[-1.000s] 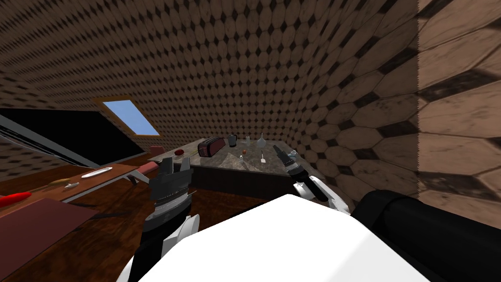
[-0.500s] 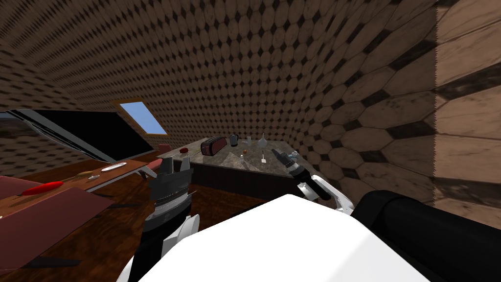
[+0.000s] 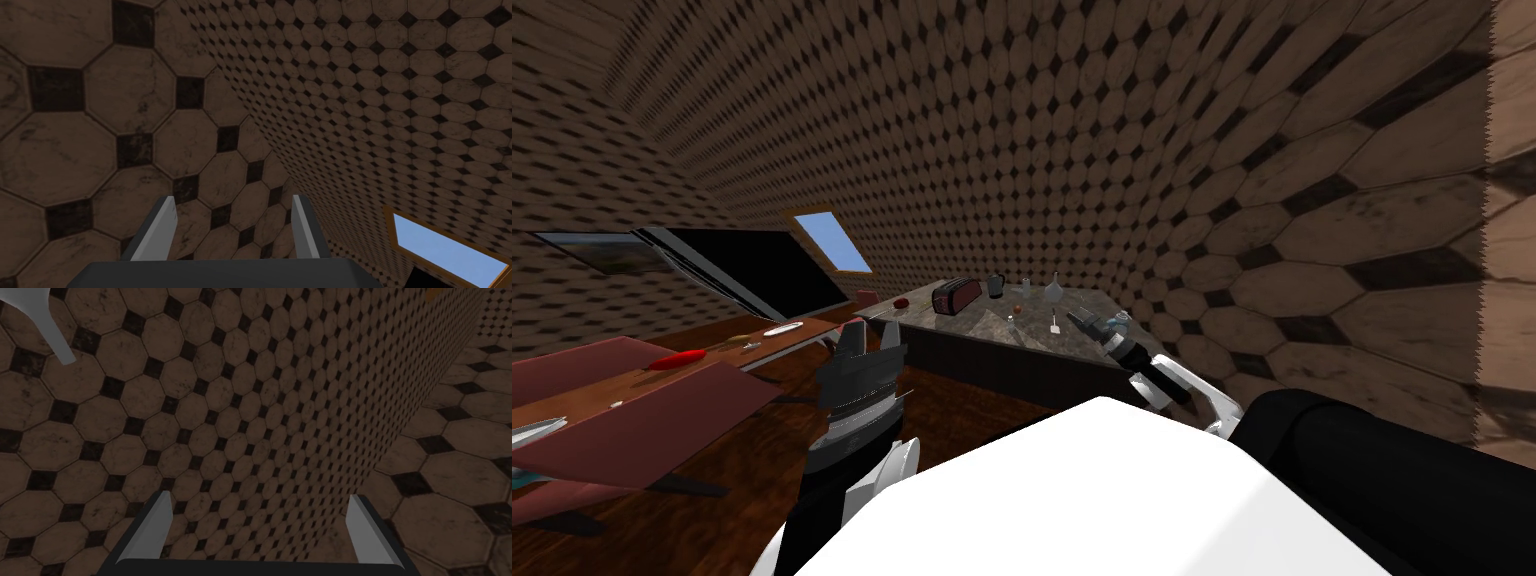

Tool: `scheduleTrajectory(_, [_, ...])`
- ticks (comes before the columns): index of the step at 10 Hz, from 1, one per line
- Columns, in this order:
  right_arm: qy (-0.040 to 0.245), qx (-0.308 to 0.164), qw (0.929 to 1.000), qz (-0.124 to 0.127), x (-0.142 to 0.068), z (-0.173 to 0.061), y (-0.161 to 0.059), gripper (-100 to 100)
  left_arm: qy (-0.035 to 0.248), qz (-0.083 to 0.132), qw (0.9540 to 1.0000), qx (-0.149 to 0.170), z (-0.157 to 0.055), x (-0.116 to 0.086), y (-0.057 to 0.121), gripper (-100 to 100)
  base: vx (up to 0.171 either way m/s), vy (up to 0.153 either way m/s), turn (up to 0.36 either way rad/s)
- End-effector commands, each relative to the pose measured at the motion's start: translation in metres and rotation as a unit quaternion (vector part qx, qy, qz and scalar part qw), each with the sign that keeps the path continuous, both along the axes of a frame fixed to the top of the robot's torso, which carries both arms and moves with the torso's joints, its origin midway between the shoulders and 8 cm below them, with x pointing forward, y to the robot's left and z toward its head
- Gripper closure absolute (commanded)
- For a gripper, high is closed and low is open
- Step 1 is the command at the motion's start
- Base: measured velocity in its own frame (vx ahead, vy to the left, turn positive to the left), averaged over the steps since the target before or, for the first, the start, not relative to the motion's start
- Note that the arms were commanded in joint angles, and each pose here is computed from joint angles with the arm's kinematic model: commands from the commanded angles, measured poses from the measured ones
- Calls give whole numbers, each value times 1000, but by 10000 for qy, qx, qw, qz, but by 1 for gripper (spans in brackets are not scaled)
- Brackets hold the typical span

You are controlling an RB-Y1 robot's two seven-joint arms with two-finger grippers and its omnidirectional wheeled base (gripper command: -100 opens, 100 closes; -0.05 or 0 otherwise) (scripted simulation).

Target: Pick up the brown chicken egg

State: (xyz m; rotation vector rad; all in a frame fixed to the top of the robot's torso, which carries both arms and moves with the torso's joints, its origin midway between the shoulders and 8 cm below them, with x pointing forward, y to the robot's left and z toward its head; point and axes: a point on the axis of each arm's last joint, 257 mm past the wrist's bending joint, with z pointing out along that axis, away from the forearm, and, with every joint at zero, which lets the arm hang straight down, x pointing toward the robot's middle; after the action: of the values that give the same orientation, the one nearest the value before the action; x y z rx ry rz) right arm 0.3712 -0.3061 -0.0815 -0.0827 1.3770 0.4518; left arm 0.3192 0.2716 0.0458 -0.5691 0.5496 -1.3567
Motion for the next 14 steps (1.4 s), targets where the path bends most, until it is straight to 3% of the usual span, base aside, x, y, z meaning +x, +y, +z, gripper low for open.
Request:
scheduleTrajectory(1, [80,-331,9994,-31,-1,-10,-6,-100,0,0,10000,0,0,0,0,0,6,-1,90])
scheduleTrajectory(2, [231,-830,9962,-117,-1,-27,-18,-100,0,0,10000,0,0,0,0,0,12,12,153])
scheduleTrajectory(3, [229,-904,9956,-91,-1,-27,-18,-100,0,0,10000,0,0,0,0,0,12,10,73])
scheduleTrajectory(4, [388,-1404,9892,-161,-2,-45,-32,-100,0,1,10000,0,0,0,0,0,22,23,164])
scheduleTrajectory(5, [380,-1486,9881,-136,-2,-45,-32,-100,0,0,10000,0,0,0,0,0,20,18,102])
scheduleTrajectory(6, [537,-1988,9784,-198,-4,-62,-48,-100,0,0,10000,0,0,0,0,0,22,31,182])
scheduleTrajectory(7, [531,-2074,9767,-163,-4,-62,-47,-100,0,0,10000,0,0,0,0,0,23,23,92])
scheduleTrajectory(8, [695,-2574,9636,-201,-7,-80,-65,-100,0,1,10000,0,0,0,0,0,43,49,169])
scheduleTrajectory(9, [681,-2661,9614,-171,-7,-79,-64,-100,0,0,10000,0,0,0,0,0,35,39,89])
scheduleTrajectory(10, [846,-3161,9448,-186,-11,-96,-83,-100,0,1,10000,0,0,0,0,0,37,53,217])
scheduleTrajectory(11, [829,-3240,9423,-159,-11,-95,-83,-100,0,0,10000,0,0,0,0,0,38,38,89])
scheduleTrajectory(12, [990,-3729,9224,-162,-17,-111,-104,-100,1,1,10000,0,0,0,0,0,61,61,178])
scheduleTrajectory(13, [975,-3806,9195,-128,-16,-111,-103,-100,0,0,10000,0,0,0,0,0,54,45,98])
scheduleTrajectory(14, [1132,-4287,8963,-108,-23,-126,-125,-100,1,1,10000,0,0,0,0,0,63,57,217])
